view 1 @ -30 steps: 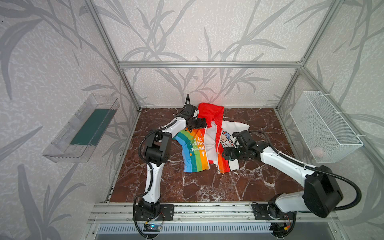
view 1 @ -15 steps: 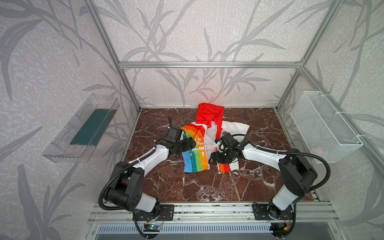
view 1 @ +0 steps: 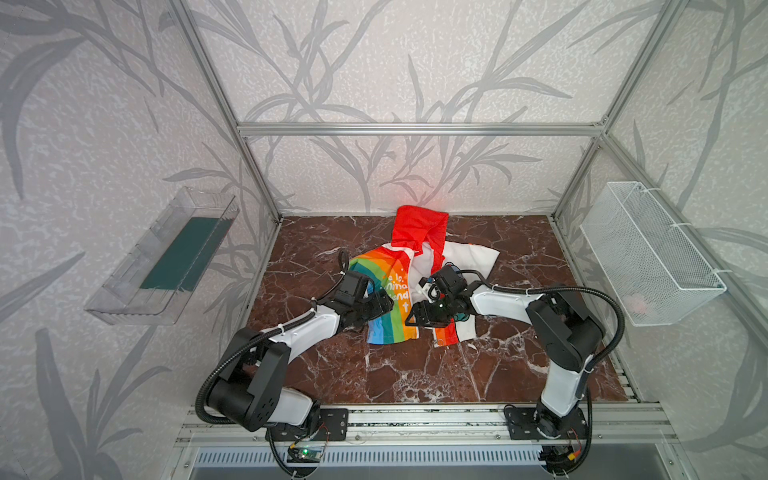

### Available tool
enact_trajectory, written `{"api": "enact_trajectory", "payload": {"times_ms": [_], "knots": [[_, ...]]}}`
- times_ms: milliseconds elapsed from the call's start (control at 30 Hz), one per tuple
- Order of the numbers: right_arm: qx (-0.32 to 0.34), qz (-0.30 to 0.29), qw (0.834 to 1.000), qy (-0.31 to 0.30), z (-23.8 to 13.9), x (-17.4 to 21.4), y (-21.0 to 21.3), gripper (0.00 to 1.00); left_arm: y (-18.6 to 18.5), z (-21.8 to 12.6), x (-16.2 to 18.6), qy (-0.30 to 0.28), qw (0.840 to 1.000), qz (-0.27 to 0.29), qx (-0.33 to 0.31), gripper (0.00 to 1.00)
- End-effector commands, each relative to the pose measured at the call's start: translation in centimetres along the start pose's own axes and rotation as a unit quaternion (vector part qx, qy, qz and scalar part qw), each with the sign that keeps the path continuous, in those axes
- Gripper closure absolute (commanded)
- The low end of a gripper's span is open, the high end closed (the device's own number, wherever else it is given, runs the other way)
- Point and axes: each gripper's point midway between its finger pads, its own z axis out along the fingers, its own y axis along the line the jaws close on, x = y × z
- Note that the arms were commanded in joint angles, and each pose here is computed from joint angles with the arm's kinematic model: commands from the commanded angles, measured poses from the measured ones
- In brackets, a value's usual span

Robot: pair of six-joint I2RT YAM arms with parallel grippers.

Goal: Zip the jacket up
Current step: 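Grasp the rainbow zipper edge with right gripper while left grasps the other edge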

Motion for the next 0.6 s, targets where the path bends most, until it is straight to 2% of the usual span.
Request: {"api": "enact_trajectory", "payload": {"times_ms": [0,200,367,567], "knots": [[-0.045,0.003,0.999,0.006,0.7,-0.3,1.4,0.27,0.7,0.4,0.3,-0.003,1.000,-0.004,-0.010,0.11],[-0.105,0.014,0.994,-0.007,0.1,-1.1,3.8,0.30,1.2,0.3,0.7,-0.004,1.000,-0.008,-0.012,0.11],[-0.155,0.017,0.988,-0.016,-0.6,-1.2,5.4,0.37,0.9,-0.2,0.4,-0.012,1.000,-0.009,-0.006,0.11],[-0.182,0.026,0.983,-0.029,-0.6,-0.9,5.3,0.45,0.9,-0.7,0.4,-0.016,1.000,-0.006,-0.006,0.11]]}}
